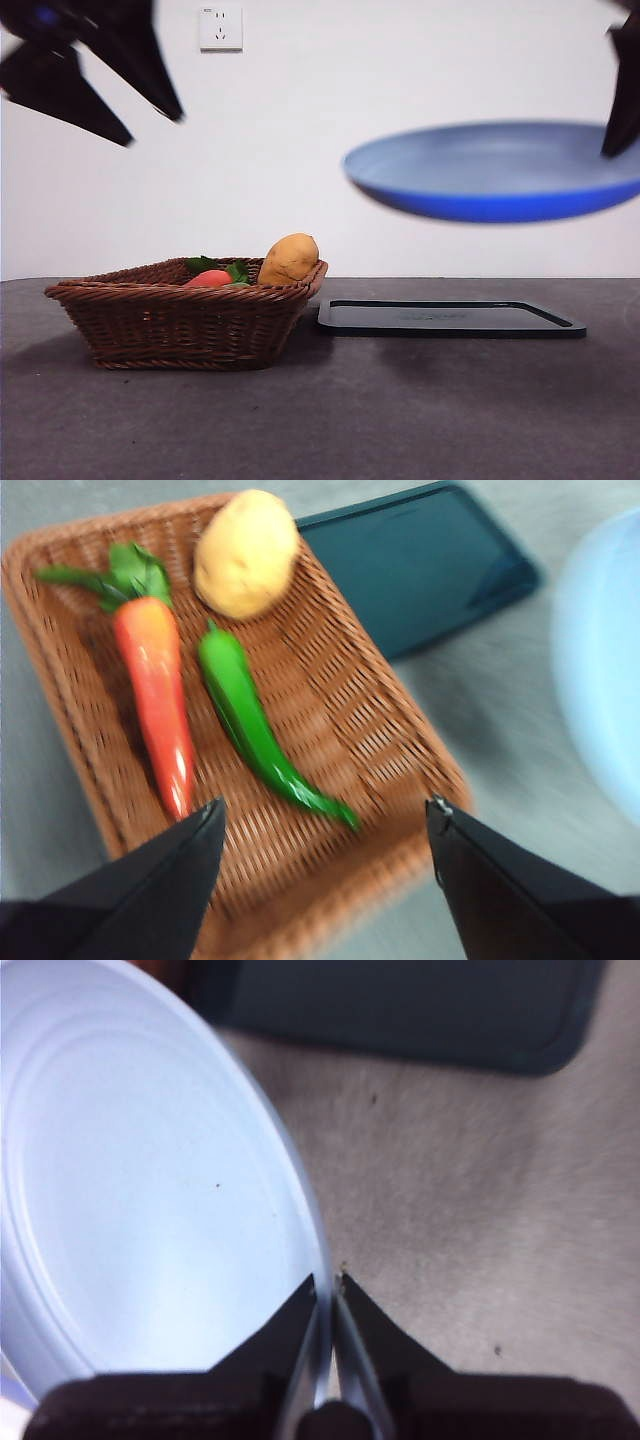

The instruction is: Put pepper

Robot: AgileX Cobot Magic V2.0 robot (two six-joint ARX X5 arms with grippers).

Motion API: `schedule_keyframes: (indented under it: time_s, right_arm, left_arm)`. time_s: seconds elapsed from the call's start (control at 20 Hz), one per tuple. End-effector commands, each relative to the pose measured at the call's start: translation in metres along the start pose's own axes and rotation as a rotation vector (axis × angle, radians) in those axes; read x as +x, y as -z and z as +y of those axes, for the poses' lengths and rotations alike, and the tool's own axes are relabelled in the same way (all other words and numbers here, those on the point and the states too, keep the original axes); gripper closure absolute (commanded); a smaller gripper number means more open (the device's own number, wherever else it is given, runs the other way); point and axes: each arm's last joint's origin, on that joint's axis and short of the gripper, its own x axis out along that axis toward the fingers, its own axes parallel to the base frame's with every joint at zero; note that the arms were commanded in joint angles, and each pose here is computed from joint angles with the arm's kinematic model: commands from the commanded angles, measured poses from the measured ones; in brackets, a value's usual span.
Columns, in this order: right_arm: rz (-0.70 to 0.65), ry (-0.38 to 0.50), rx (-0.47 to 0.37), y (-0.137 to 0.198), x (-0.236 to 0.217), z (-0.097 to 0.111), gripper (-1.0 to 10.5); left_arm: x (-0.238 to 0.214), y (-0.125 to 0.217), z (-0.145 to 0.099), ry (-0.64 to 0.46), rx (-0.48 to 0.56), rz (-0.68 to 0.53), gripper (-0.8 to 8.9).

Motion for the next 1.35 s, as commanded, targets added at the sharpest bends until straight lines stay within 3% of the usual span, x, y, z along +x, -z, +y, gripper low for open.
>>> schedule_keyframes:
  time_s: [0.05,0.3,0.55,1.35]
  right_arm:
    - [-0.047,0.0,0.011,0.002,-0.015,0.004,9.4]
    - [-0.123,-0.002,0.004,0.012,-0.037,0.012,9.4]
    - [-0.137,-0.002,-0.001,0.014,-0.041,0.014,9.4]
    - [-0.139,-0.007,-0.005,0.013,-0.041,0.014,9.4]
  left_arm:
    - [0.03,-0.018,-0.003,-0.045,0.013,0.034,4.65]
    - [0.096,-0.04,-0.001,-0.075,0.023,0.131,4.65]
    - [0.144,-0.038,0.006,-0.121,0.026,0.187,4.65]
    - [0.196,-0.016,0.017,-0.149,0.024,0.232,4.65]
